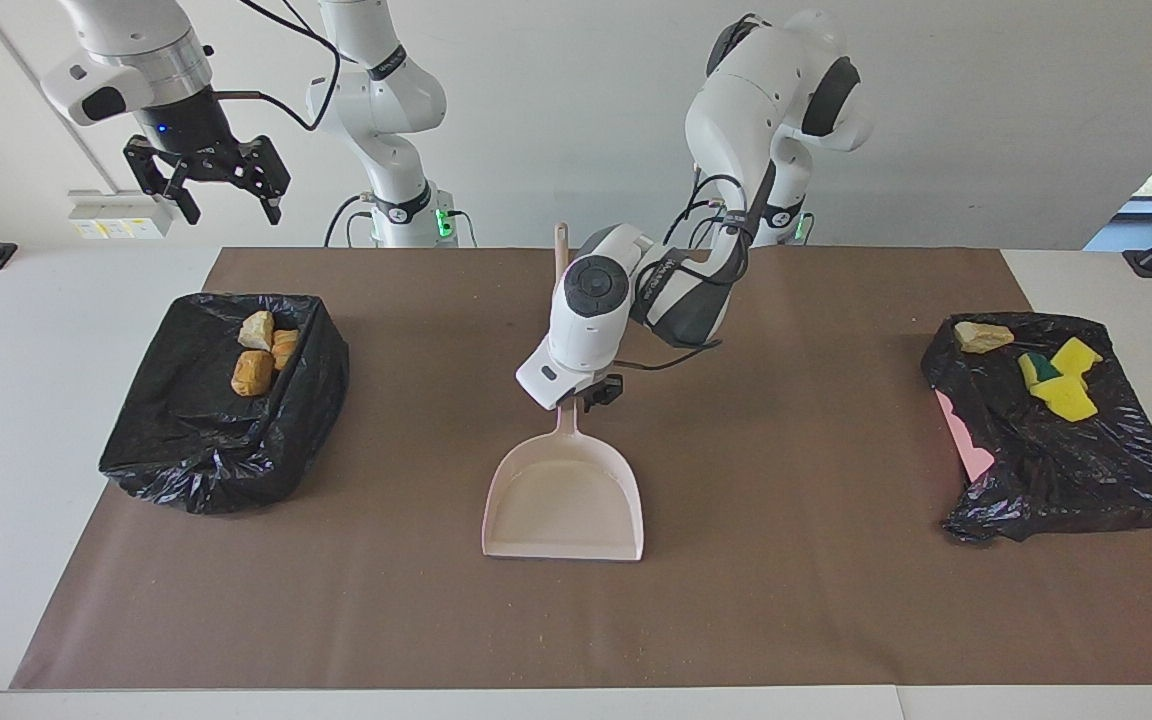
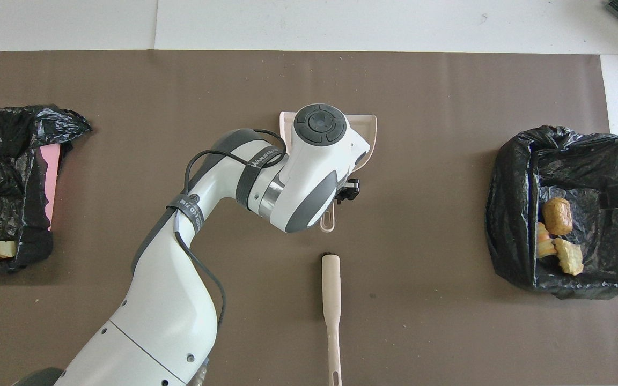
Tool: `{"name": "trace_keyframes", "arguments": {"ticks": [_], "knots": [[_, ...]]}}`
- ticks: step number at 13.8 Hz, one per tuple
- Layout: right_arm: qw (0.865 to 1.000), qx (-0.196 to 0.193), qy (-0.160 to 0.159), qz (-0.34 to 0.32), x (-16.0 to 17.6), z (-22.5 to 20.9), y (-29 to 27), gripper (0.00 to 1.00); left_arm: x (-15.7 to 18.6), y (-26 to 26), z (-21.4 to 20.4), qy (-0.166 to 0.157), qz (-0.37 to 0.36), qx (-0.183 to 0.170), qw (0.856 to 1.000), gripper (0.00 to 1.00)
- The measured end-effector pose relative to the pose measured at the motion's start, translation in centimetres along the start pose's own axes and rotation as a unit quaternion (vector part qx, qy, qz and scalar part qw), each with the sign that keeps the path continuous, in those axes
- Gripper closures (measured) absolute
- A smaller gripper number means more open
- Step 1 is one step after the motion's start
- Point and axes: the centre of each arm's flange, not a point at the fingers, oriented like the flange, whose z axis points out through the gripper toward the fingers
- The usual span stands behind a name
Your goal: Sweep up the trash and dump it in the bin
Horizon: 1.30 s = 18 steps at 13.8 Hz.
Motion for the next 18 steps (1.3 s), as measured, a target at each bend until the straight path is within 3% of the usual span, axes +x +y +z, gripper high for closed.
{"name": "trace_keyframes", "arguments": {"ticks": [2,3,8,13,18], "knots": [[1.0,0.0,0.0,0.0,0.0,0.0,0.0,0.0,0.4,-0.6,-0.6,0.017,0.005,0.019,1.0,0.05],[1.0,0.0,0.0,0.0,0.0,0.0,0.0,0.0,0.6,-1.2,-1.5,0.026,0.003,0.022,0.999,0.0],[1.0,0.0,0.0,0.0,0.0,0.0,0.0,0.0,0.1,-12.6,-11.7,0.066,-0.059,0.026,0.996,0.0],[1.0,0.0,0.0,0.0,0.0,0.0,0.0,0.0,-4.6,-25.7,-18.2,0.08,-0.016,0.051,0.995,0.0],[1.0,0.0,-0.001,0.0,0.0,0.0,0.0,0.0,-8.0,-34.4,-26.7,0.093,0.002,0.059,0.994,0.0]]}}
